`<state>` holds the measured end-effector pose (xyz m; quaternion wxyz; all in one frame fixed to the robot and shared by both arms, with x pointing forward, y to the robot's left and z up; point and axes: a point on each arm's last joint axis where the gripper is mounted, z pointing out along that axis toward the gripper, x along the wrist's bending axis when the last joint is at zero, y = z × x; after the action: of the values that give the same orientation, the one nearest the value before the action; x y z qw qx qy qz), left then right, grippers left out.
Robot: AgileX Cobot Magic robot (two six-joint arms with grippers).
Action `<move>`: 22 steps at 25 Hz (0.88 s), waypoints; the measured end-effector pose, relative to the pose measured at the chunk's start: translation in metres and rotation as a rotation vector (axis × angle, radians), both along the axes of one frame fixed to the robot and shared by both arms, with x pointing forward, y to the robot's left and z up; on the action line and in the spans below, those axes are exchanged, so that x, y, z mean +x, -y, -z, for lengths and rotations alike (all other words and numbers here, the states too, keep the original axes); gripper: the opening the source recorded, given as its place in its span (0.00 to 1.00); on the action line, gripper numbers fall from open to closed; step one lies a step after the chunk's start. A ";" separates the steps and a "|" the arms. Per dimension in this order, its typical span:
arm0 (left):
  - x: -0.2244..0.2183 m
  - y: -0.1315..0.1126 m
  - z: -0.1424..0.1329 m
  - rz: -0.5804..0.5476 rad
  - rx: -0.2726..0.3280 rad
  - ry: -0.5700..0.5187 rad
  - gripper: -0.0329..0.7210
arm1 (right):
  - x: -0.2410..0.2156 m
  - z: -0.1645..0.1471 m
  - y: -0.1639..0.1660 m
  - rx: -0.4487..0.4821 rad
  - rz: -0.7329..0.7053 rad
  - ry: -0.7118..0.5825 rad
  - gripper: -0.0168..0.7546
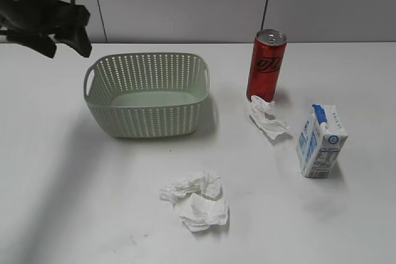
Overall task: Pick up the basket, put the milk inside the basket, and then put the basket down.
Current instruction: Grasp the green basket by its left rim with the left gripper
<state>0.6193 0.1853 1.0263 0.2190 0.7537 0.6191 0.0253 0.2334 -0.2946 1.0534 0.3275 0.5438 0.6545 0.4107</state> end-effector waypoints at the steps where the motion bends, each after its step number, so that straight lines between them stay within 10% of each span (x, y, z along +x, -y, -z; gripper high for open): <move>1: 0.006 0.004 0.004 0.002 0.000 -0.011 0.76 | 0.000 0.000 0.000 0.000 0.000 0.000 0.76; 22: 0.043 0.016 0.096 -0.047 0.057 -0.244 0.71 | 0.000 0.000 0.000 0.000 0.000 0.000 0.76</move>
<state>0.6621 0.1691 0.9307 0.1200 0.7425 0.6575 -0.0440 0.2334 -0.2946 1.0534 0.3275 0.5438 0.6545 0.4107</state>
